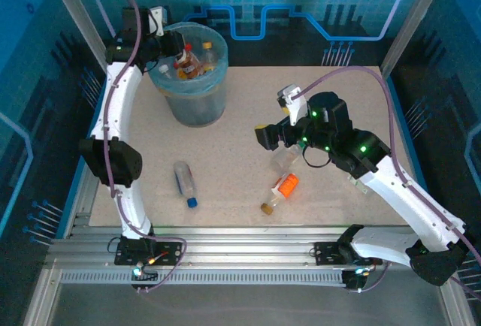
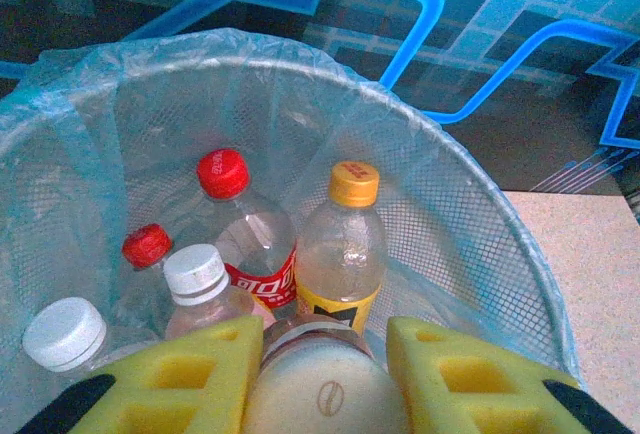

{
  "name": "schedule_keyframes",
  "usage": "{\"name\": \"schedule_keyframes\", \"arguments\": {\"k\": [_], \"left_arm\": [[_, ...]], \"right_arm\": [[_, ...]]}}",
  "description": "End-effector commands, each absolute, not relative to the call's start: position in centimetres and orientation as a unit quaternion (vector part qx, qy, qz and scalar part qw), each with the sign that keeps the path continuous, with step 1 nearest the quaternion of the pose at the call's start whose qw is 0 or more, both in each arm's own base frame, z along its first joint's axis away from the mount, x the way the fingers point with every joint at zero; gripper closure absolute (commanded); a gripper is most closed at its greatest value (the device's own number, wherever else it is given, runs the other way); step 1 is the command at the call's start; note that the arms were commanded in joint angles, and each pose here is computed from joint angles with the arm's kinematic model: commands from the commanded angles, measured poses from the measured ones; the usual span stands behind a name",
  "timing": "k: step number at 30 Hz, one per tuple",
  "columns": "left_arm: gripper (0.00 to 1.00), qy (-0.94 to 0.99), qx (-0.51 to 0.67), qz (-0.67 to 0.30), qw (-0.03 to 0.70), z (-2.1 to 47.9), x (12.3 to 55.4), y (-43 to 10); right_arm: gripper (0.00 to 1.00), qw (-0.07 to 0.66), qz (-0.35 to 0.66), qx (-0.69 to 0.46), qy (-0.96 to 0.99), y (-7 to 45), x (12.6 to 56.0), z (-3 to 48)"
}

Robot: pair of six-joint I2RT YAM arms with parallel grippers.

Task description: Put the plastic bottles in the bin

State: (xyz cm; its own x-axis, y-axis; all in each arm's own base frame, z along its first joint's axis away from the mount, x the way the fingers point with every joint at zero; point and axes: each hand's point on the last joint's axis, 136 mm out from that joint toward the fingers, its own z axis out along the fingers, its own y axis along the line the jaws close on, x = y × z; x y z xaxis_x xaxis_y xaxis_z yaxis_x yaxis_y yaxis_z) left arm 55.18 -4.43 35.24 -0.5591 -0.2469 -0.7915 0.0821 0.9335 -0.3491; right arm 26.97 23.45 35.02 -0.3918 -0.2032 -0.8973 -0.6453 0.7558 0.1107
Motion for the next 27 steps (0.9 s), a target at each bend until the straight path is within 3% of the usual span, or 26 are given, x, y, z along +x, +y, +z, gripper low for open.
{"name": "schedule_keyframes", "arguments": {"k": [1, 9, 17, 27], "left_arm": [[1.00, 0.877, -0.030, -0.171, 0.449, 34.2, 55.0, -4.4], [1.00, 0.887, -0.005, -0.177, 0.427, 32.3, 55.3, -6.3], [1.00, 0.865, 0.002, -0.217, 0.452, 34.9, 55.6, -8.3], [1.00, 0.894, 0.030, -0.196, 0.402, 30.1, 55.7, -10.0]], "right_arm": [[0.00, 0.479, 0.228, -0.269, 0.804, 23.8, 26.7, 35.0], [0.00, 0.469, 0.233, -0.266, 0.809, 24.3, 26.9, 34.6], [0.00, 0.465, 0.230, -0.269, 0.811, 24.5, 27.1, 34.2], [0.00, 0.451, 0.232, -0.281, 0.815, 25.1, 27.2, 33.5]]}}
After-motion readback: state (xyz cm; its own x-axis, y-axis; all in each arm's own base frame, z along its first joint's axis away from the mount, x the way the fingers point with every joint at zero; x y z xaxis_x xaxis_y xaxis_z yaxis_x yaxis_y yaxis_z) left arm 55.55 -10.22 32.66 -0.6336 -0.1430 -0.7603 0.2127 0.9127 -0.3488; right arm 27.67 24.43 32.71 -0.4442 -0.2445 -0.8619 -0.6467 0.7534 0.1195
